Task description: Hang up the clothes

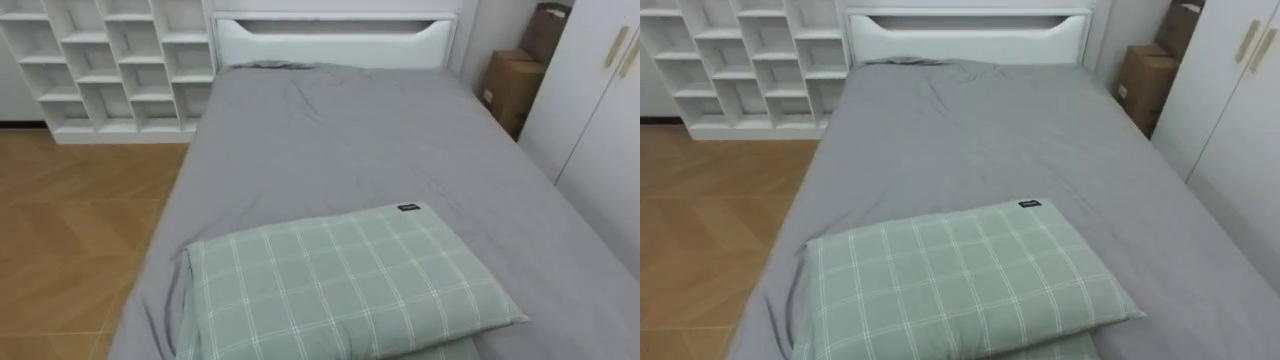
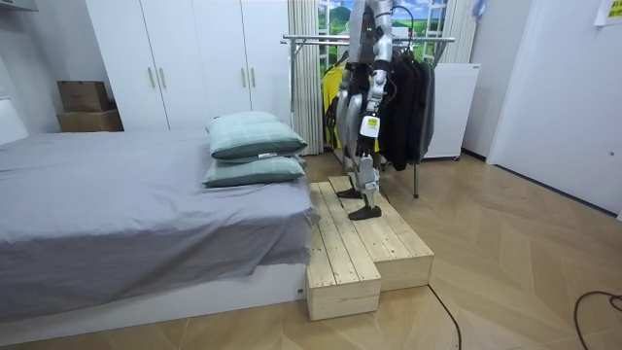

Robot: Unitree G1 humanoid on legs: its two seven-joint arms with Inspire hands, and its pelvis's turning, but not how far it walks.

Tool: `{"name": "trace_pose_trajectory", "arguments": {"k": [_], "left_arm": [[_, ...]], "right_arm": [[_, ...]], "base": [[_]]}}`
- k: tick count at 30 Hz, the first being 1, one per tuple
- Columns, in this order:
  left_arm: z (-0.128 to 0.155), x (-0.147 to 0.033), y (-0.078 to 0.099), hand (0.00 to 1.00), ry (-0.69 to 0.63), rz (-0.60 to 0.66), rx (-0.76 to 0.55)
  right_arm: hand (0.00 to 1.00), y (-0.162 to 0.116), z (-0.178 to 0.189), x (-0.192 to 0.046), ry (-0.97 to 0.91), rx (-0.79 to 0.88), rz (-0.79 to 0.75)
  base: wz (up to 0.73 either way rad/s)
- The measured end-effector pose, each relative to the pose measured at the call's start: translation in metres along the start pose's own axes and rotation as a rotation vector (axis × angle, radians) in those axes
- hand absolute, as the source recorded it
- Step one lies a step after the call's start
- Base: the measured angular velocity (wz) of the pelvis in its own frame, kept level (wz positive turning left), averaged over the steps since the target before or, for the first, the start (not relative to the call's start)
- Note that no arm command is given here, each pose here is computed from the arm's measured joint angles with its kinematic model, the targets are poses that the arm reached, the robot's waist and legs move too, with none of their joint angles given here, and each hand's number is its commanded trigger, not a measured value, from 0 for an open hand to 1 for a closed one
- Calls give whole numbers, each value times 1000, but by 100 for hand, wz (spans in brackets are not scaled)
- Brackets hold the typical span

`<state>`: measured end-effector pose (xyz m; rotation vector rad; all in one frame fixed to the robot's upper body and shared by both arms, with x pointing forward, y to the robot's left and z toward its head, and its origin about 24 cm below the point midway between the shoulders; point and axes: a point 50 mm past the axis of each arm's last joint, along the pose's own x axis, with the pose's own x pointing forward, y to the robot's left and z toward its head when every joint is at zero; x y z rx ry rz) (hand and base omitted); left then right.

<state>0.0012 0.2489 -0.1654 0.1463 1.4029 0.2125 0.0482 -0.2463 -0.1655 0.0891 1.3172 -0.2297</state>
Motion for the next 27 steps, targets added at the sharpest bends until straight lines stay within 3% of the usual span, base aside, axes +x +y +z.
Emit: {"name": "trace_pose_trajectory", "arguments": {"k": [5, 12, 27], "left_arm": [[-10, -1, -8, 0, 42, -10, 72], [4, 1, -10, 0, 6, -3, 198], [7, 2, -12, 0, 16, 2, 226]], "right_arm": [[0, 4, -1, 1, -1, -56, 15], [0, 7, -5, 1, 13, -85, 27], [0, 6, -13, 0, 25, -21, 17]], "base": [[20], [10], [-1]]}}
